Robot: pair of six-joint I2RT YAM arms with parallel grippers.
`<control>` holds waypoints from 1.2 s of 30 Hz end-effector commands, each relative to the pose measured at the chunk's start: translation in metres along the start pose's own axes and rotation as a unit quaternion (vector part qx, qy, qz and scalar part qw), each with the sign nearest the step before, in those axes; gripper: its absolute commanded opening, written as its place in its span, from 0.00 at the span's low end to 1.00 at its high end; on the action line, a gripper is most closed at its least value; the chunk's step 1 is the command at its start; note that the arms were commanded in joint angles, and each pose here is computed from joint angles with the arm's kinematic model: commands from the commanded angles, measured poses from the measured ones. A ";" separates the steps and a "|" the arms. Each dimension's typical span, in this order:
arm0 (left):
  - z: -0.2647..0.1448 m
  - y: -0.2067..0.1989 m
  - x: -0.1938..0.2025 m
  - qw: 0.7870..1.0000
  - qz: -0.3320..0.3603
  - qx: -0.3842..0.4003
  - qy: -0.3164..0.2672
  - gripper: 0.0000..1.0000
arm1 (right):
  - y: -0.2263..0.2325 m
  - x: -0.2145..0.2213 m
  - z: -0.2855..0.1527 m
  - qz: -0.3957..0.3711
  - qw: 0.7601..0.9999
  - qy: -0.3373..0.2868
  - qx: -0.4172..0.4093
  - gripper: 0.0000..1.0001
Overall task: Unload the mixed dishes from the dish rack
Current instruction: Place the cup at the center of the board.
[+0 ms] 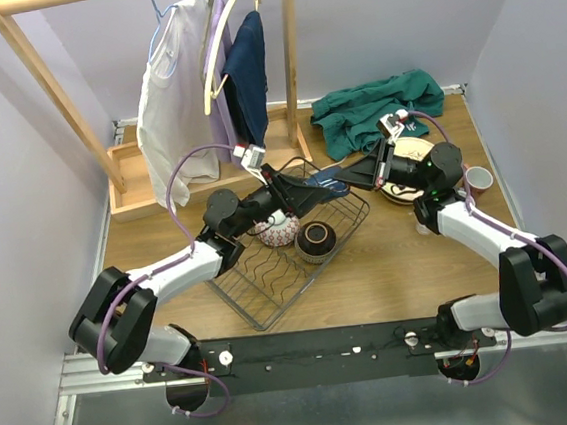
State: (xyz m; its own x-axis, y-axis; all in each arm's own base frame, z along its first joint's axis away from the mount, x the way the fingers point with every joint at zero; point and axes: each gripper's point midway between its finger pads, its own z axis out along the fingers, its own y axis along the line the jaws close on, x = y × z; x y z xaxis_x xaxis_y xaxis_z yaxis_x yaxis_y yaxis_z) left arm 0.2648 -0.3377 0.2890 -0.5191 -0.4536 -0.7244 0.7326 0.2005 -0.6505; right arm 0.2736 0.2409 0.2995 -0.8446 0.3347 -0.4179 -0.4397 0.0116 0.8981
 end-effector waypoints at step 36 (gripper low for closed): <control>-0.154 0.088 -0.046 0.872 0.280 -0.401 0.011 0.99 | -0.102 -0.071 -0.165 -0.187 0.729 -0.074 0.654 0.01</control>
State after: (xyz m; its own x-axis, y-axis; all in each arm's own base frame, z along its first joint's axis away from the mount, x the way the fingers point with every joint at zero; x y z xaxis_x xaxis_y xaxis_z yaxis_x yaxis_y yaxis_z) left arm 0.2811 -0.1892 0.2456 -0.1847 -0.1827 -0.9657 0.4172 0.8751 -0.2454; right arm 0.3261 0.0922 0.2188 -0.6581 0.1803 -0.7311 -0.0131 0.9680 0.2505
